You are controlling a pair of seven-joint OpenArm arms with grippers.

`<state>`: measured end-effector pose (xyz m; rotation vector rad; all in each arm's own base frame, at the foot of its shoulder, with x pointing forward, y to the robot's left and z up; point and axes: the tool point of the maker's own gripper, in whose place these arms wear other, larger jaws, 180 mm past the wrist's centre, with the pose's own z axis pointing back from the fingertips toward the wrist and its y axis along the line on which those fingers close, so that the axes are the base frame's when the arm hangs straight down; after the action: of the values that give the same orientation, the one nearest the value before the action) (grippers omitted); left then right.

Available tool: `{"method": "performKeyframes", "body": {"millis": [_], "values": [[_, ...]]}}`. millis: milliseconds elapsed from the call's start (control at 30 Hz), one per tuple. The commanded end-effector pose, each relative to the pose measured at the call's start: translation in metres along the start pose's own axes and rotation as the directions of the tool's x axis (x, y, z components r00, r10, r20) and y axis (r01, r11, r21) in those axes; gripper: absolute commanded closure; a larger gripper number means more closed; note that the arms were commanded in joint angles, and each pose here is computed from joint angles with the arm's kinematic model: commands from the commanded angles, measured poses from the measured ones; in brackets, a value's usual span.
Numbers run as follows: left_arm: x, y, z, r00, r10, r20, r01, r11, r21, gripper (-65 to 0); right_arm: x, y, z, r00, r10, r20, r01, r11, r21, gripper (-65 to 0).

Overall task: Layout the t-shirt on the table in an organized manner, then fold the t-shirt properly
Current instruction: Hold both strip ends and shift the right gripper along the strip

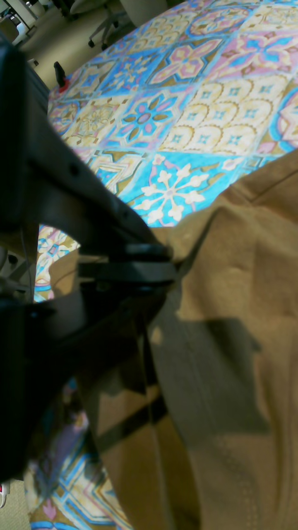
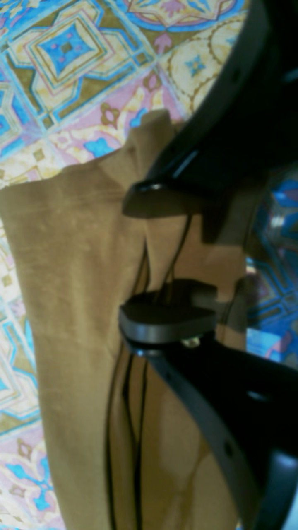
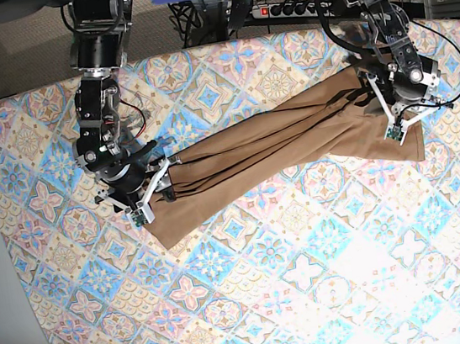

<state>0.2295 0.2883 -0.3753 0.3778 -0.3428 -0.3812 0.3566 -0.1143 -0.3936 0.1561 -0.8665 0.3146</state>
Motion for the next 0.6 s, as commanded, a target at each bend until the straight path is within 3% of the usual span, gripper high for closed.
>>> {"method": "performKeyframes", "body": {"millis": [0, 333, 567], "values": [[0.006, 0.010, 0.004, 1.000, 0.003, 0.018, -0.003, 1.000, 0.029, 0.0, 0.021, -0.004, 0.002, 0.998, 0.007, 0.065, -0.006, 1.000, -0.007, -31.7], [0.005, 0.010, 0.004, 1.000, 0.003, 0.015, -0.003, 1.000, 0.029, 0.0, 0.017, -0.026, 0.008, 0.997, -0.033, 0.069, 0.037, 0.998, -0.055, -31.7], [0.005, 0.010, 0.004, 1.000, 0.003, 0.015, -0.003, 1.000, 0.029, 0.0, 0.063, -0.037, 0.007, 0.988, -0.009, 0.152, 0.020, 0.997, -0.072, -31.7]]}}
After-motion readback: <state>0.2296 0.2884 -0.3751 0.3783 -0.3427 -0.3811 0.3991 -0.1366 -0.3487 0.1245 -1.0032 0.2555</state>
